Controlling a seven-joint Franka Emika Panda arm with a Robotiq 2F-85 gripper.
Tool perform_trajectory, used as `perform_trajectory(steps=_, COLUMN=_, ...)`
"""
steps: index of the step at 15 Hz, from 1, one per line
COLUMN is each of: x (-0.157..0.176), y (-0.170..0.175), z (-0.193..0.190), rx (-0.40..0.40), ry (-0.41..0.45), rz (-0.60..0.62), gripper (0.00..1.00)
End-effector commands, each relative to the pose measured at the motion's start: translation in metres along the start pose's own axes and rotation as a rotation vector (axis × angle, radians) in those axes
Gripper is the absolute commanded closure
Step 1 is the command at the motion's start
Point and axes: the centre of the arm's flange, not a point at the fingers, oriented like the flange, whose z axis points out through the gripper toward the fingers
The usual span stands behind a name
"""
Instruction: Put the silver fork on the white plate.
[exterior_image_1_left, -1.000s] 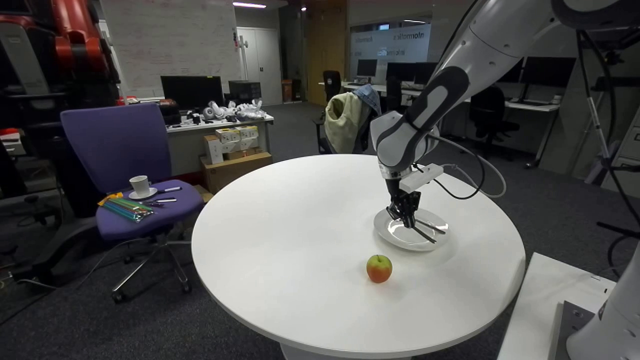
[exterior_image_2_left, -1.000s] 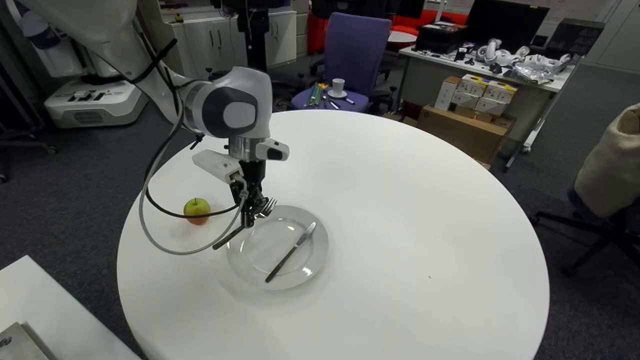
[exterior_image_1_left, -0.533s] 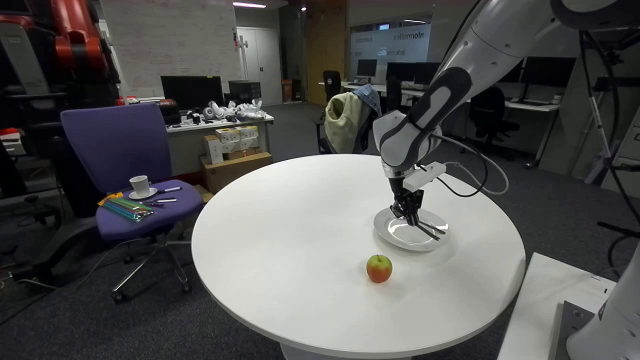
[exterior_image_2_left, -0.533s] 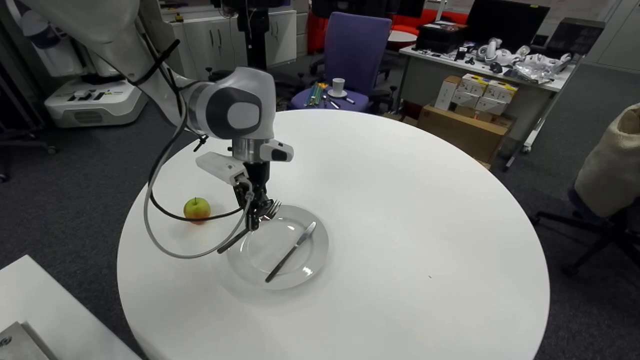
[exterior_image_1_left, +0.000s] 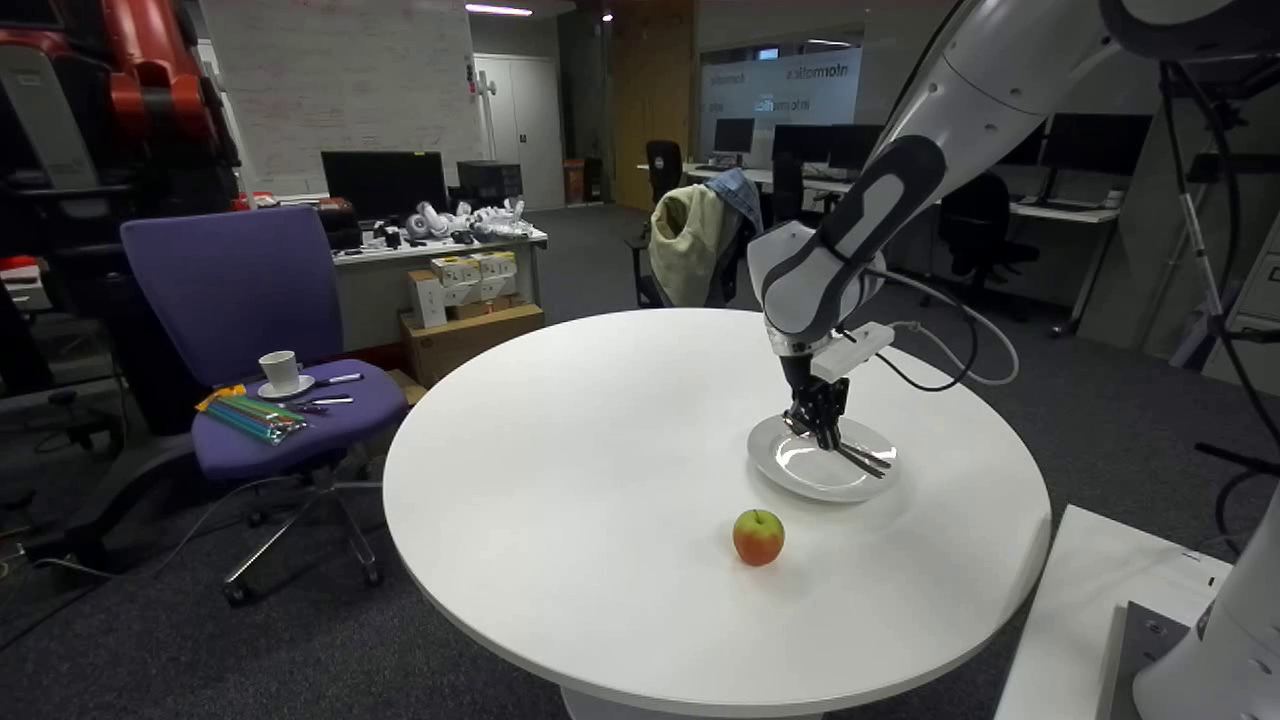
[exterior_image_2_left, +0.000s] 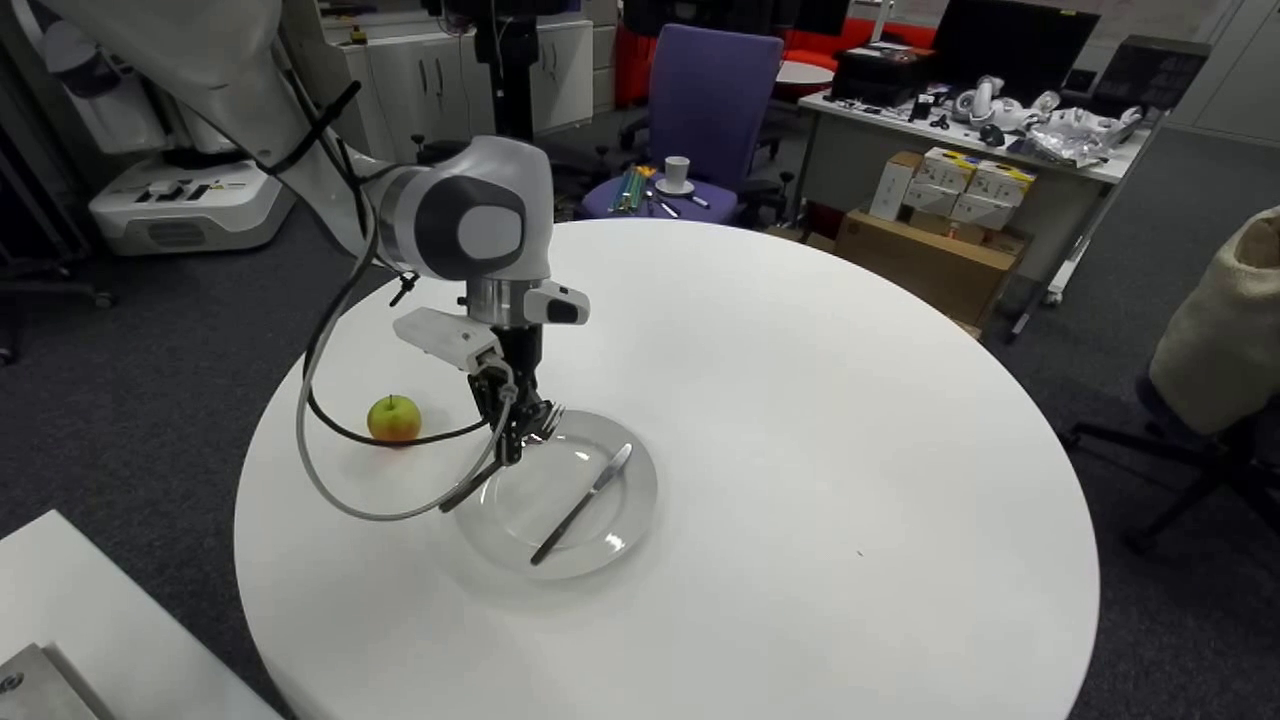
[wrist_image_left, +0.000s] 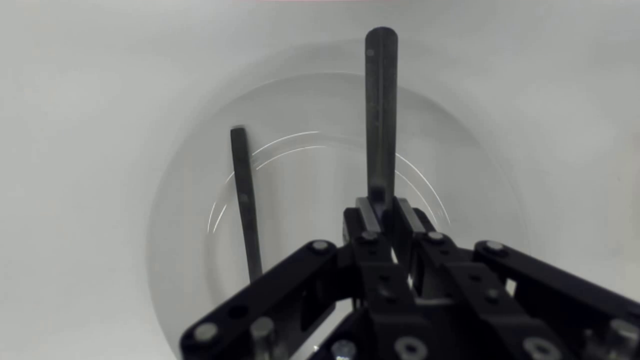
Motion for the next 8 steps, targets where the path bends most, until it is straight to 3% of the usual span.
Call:
perform_trajectory(steps=1, x=0.0, y=0.0, z=0.0, rx=0.0, ry=0.0, rz=0.0, gripper=0.87)
perform_trajectory(steps=5, x=0.0, y=0.0, z=0.0, rx=0.0, ry=0.0, rz=0.0, gripper=0.87)
perform_trajectory(steps=6, x=0.0019, y=0.0001, z=-0.0009, rx=0.001, ry=0.0, rz=0.0, gripper=0.97)
perform_trajectory(steps=8, x=0.0053, y=0.0014, z=0.0005, rx=0.002, ry=-0.001, rz=0.004, gripper=0.97)
